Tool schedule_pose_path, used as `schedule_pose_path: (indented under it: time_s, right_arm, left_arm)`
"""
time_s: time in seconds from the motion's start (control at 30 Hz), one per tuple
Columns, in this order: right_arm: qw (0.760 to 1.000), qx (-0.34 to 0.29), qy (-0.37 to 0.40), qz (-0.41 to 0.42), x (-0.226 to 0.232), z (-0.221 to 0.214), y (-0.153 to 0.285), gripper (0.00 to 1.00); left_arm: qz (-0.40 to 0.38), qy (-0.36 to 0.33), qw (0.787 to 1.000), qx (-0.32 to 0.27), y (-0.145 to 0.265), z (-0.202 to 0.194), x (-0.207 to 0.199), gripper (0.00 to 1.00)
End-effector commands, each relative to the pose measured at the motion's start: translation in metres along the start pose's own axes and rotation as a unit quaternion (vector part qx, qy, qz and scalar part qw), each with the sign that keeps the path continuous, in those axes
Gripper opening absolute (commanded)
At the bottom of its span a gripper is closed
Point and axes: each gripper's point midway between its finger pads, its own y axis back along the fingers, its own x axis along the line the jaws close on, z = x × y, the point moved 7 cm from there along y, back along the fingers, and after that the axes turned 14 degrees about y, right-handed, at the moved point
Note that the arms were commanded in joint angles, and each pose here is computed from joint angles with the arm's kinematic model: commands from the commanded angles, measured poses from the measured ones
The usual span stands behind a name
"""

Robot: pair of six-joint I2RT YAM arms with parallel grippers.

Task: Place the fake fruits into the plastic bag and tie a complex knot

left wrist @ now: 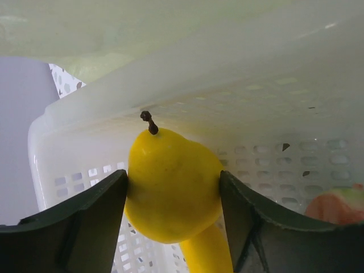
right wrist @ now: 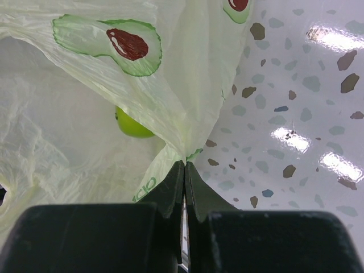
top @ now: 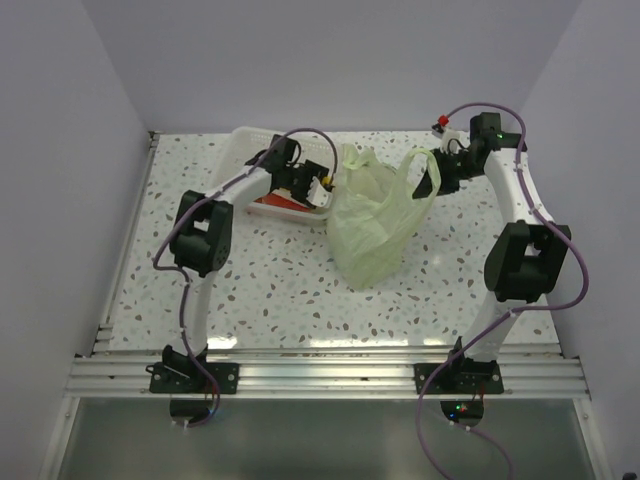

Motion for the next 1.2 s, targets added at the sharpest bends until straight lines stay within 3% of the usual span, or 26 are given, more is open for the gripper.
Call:
schedule_pose_path:
  time_s: [0.0, 0.13, 0.3, 0.43, 0.7, 0.93, 1.17]
  right_arm:
    - [1.0, -0.013, 0.021, 0.0, 0.007, 0.01, 0.01, 0.0]
    - [1.0, -0.013, 0.02, 0.002, 0.007, 0.009, 0.01, 0.0]
    - [0.999, -0.024, 0.027, 0.003, 0.011, 0.014, 0.015, 0.0]
    - [0.999, -0.038, 0.02, 0.008, 0.015, 0.019, 0.017, 0.0]
    - [0.998, -0.052, 0.018, 0.026, 0.021, 0.024, 0.016, 0.0]
    - [0.997, -0.065, 0.02, 0.032, 0.029, 0.029, 0.017, 0.0]
    - [0.997, -0.069, 0.024, 0.036, 0.035, 0.03, 0.021, 0.0]
  left_arm:
    - [0.02, -0.011, 1.0, -0.018, 0.006, 0.014, 0.019, 0.61]
    - [0.044, 0.039, 0.998, -0.029, 0.026, 0.018, 0.028, 0.47]
    - [0.093, 0.089, 0.988, -0.086, 0.08, 0.052, 0.048, 0.42]
    - [0.102, 0.18, 0.969, -0.137, 0.128, 0.083, 0.052, 0.4]
    - [0.009, 0.257, 0.929, -0.265, 0.203, 0.176, 0.013, 0.38]
    - [-0.071, 0.265, 0.913, -0.301, 0.199, 0.229, -0.016, 0.36]
    - [-0.065, 0.284, 0.901, -0.322, 0.162, 0.253, 0.0, 0.39]
